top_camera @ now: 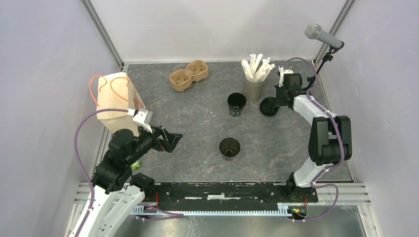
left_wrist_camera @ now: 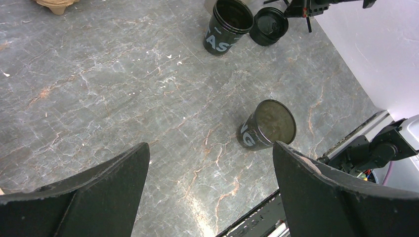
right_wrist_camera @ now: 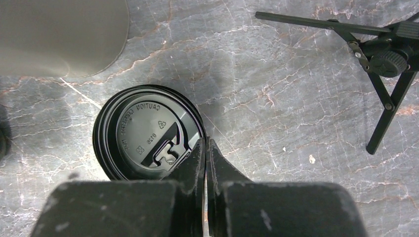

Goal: Pack the takeout coffee

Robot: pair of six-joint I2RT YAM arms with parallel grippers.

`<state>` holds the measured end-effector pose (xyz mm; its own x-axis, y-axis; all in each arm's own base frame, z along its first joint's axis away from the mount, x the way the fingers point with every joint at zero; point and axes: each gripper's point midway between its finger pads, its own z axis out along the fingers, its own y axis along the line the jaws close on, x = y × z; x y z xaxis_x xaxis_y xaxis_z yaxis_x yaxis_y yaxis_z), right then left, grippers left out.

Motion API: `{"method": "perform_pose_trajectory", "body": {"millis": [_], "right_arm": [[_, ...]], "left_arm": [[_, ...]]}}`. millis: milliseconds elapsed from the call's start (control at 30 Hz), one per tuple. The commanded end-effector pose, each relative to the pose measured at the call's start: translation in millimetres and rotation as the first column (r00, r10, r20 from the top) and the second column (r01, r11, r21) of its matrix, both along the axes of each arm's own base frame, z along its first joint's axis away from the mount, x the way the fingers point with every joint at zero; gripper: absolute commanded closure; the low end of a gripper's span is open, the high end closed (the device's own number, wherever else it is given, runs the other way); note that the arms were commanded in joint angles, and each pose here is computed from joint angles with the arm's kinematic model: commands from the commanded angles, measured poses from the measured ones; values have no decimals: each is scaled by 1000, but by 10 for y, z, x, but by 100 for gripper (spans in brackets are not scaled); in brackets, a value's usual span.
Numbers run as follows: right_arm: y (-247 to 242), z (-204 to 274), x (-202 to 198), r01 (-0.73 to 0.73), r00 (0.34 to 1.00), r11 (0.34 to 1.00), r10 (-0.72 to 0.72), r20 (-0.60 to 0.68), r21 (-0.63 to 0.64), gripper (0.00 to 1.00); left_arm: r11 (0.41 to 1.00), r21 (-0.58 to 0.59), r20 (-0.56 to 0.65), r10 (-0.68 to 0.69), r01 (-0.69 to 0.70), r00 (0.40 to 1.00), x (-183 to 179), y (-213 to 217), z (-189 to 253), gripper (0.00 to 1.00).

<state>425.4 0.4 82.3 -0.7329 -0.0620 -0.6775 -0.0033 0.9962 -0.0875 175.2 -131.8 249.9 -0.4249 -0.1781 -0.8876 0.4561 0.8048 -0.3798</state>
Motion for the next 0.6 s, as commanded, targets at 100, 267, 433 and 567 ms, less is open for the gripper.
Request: {"method": "perform_pose_trajectory", "body": {"millis": [100,267,433,567], "right_arm": [[-90,92,82,26,1000,998,-26,15,-56,94],[-56,91,99,-8,1000,996,8,7,-87,100],[-35,130,99,-10,1000,989,12,13,-149,91],[3,126,108,-26,1000,985,27,6,-171,99]], "left_arm": [[999,-27,-9,-20,20,1000,-4,-57,20,0],[999,-28,-10,-22,22,1000,-7,-61,18,0],[999,-29,-8,-21,21,1000,-7,-60,24,0],[999,-27,-10,-20,20,1000,-3,-59,18,0]]}}
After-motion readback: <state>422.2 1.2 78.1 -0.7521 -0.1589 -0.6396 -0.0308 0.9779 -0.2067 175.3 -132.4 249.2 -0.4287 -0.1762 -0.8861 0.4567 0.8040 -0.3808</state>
